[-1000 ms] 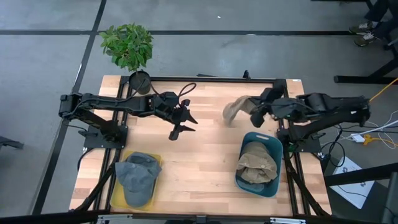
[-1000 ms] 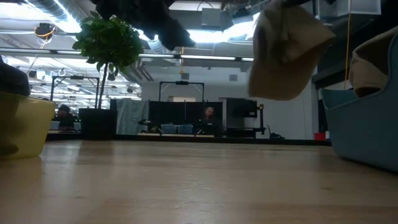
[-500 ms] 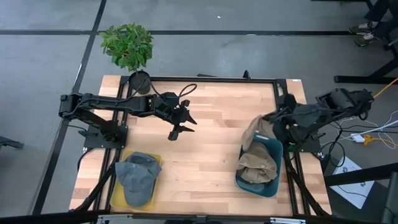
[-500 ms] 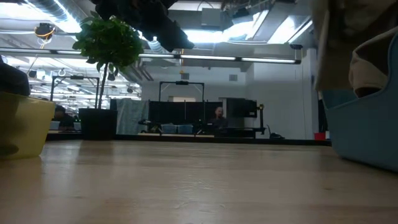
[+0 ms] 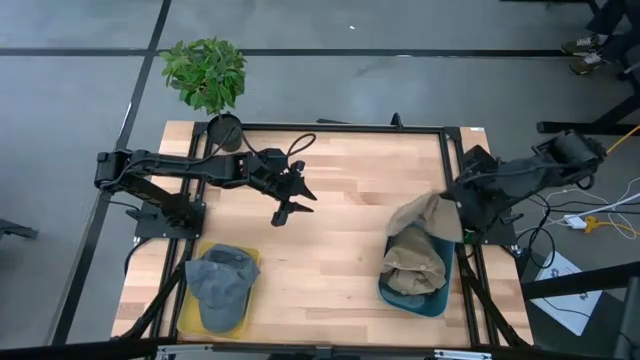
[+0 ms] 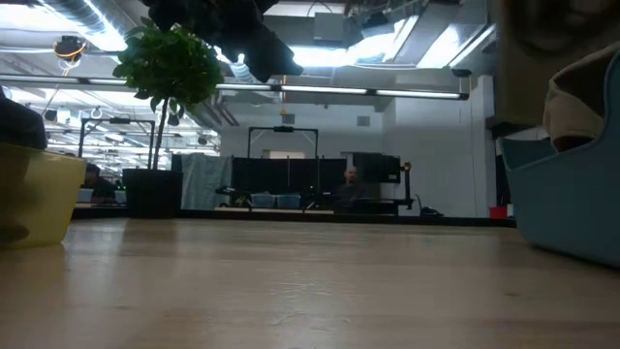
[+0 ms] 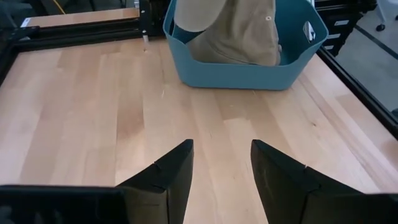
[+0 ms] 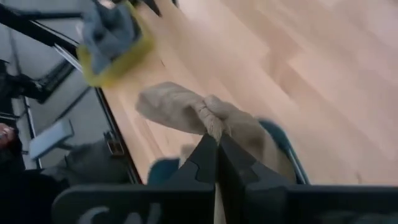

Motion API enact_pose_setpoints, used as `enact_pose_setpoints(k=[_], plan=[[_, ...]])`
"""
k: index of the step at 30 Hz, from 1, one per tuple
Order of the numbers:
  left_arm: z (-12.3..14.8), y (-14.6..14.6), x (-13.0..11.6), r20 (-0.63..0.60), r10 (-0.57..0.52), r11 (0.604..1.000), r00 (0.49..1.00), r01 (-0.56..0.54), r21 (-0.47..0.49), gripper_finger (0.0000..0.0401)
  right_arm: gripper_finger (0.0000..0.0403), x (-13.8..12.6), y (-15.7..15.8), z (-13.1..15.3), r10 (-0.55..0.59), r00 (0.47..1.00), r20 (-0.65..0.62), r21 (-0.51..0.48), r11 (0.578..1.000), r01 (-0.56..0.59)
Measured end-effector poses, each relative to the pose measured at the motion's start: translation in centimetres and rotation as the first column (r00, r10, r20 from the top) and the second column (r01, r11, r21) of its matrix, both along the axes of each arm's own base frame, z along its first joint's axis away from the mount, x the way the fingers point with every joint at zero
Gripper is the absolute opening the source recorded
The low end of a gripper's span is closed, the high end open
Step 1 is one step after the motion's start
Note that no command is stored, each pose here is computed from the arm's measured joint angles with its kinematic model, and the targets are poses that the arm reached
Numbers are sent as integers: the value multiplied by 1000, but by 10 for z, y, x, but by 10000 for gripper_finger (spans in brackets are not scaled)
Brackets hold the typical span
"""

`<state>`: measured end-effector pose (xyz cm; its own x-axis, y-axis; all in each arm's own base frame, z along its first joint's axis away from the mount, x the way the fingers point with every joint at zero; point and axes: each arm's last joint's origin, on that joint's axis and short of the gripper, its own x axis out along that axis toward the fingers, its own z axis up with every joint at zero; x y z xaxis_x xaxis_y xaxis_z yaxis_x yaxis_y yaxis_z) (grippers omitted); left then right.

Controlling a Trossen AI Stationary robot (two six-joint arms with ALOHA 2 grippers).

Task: Pick & Place hat
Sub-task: Put the brown cap into the blue bin

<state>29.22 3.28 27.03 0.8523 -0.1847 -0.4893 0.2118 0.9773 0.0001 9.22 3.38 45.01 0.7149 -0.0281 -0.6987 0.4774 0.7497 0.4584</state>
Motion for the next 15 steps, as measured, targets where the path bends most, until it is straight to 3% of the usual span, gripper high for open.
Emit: enact_pose_setpoints(k=[6,15], plan=[[0,0,0,0,1,1000,1000,-1,-1,157,3,2,4,-18,-21,989,-147,101,994,36],[0,0,0,1,-3,1000,1000,3,5,157,3,17,12,-64,-75,944,-321,62,993,100]])
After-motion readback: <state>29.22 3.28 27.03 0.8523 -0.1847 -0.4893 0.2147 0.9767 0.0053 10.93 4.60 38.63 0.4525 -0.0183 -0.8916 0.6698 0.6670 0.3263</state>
